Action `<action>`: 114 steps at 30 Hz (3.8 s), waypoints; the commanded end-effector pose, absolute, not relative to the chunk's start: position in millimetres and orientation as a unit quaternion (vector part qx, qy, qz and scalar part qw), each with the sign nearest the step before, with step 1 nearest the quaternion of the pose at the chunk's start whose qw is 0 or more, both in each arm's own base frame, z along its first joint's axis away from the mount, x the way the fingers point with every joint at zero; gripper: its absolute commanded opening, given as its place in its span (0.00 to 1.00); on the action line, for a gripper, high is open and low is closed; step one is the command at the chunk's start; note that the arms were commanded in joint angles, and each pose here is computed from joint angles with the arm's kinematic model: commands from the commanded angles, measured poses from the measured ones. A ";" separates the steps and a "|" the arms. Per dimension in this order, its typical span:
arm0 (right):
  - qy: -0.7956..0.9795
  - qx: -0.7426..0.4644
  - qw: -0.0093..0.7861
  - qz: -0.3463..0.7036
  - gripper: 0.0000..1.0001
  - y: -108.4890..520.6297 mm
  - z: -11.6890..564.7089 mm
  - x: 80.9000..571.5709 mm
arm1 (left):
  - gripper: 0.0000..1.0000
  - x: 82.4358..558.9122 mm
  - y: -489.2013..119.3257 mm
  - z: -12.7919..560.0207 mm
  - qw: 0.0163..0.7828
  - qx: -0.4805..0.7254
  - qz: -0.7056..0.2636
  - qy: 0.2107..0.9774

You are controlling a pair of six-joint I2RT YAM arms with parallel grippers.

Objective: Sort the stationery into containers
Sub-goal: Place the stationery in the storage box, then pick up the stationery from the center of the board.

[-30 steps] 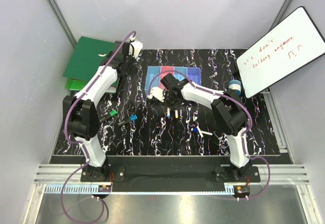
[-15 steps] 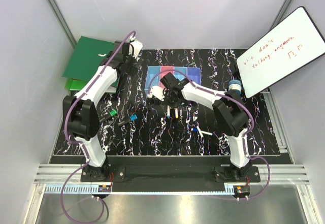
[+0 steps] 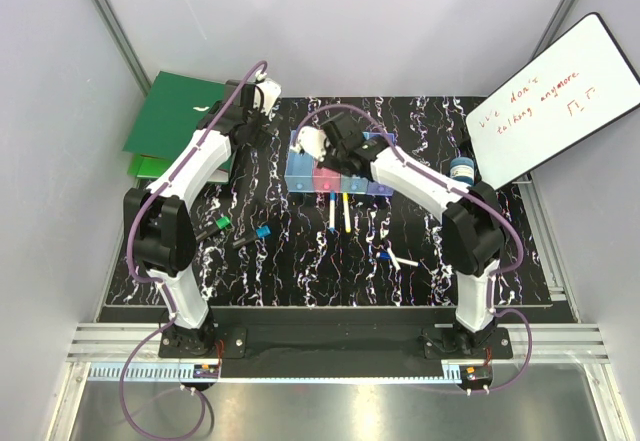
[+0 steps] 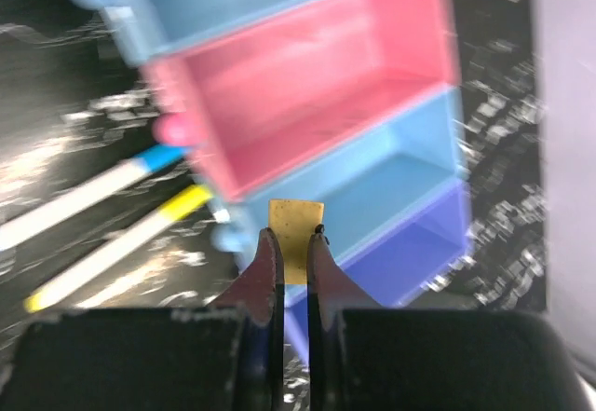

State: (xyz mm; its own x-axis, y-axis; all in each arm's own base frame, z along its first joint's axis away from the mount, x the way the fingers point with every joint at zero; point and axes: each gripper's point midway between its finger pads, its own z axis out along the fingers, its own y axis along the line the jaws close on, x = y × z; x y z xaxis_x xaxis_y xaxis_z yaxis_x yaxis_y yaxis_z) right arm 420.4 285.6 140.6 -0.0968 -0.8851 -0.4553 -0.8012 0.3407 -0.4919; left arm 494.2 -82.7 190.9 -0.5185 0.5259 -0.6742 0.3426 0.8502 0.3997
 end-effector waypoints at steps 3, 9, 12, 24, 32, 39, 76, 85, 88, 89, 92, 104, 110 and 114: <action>0.775 -0.430 0.437 -0.152 0.00 228.0 182.3 512.7 | 0.99 498.1 -85.8 219.7 0.464 0.238 0.096 0.848; 0.786 -0.382 0.458 -0.162 0.00 201.9 186.7 566.1 | 0.99 497.1 -84.8 218.3 0.462 0.240 0.098 0.848; 0.789 -0.380 0.453 -0.167 0.00 197.1 177.0 575.4 | 0.99 496.5 -84.3 217.8 0.461 0.240 0.099 0.848; 0.810 -0.364 0.423 -0.180 0.00 163.2 143.1 578.9 | 0.99 499.0 -84.9 213.1 0.457 0.243 0.100 0.850; 0.816 -0.368 0.409 -0.177 0.00 154.9 130.6 573.0 | 0.99 499.4 -85.3 210.8 0.455 0.243 0.099 0.851; 0.822 -0.374 0.399 -0.159 0.00 154.9 124.5 556.1 | 0.99 500.8 -85.1 213.9 0.457 0.244 0.101 0.849; 0.847 -0.173 0.470 -0.177 0.75 105.7 215.3 511.9 | 0.99 494.2 -88.1 212.1 0.456 0.247 0.088 0.851; 0.906 -0.087 0.365 -0.196 0.82 23.5 150.1 482.8 | 0.99 491.5 -90.5 208.3 0.453 0.250 0.081 0.852; 0.914 -0.063 0.351 -0.194 0.83 5.5 140.5 481.6 | 0.99 490.5 -88.7 203.8 0.447 0.255 0.085 0.853; 0.916 -0.051 0.348 -0.194 0.83 -2.6 139.8 482.1 | 0.99 490.6 -89.2 203.2 0.447 0.256 0.085 0.853; 0.925 -0.027 0.335 -0.180 0.83 -10.9 132.6 478.1 | 0.99 490.6 -88.5 202.2 0.445 0.258 0.086 0.853; 0.951 0.047 0.275 -0.133 0.83 -45.8 88.2 446.0 | 0.99 496.6 -89.4 207.1 0.444 0.270 0.098 0.849; 0.956 0.069 0.265 -0.106 0.82 -52.7 79.1 443.4 | 0.99 499.8 -92.1 211.1 0.442 0.276 0.105 0.847; 0.960 0.067 0.259 -0.080 0.82 -45.0 72.6 444.6 | 0.99 501.5 -92.5 213.7 0.443 0.279 0.112 0.845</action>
State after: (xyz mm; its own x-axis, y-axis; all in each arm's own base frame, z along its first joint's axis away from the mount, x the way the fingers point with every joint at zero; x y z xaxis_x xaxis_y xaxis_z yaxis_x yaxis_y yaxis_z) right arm 441.3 -56.6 78.6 -0.8571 0.0553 -0.5122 0.1772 0.9652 -0.1923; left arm 489.6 -89.8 186.3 -0.5037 0.5644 -0.6541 0.4021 0.8233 0.4007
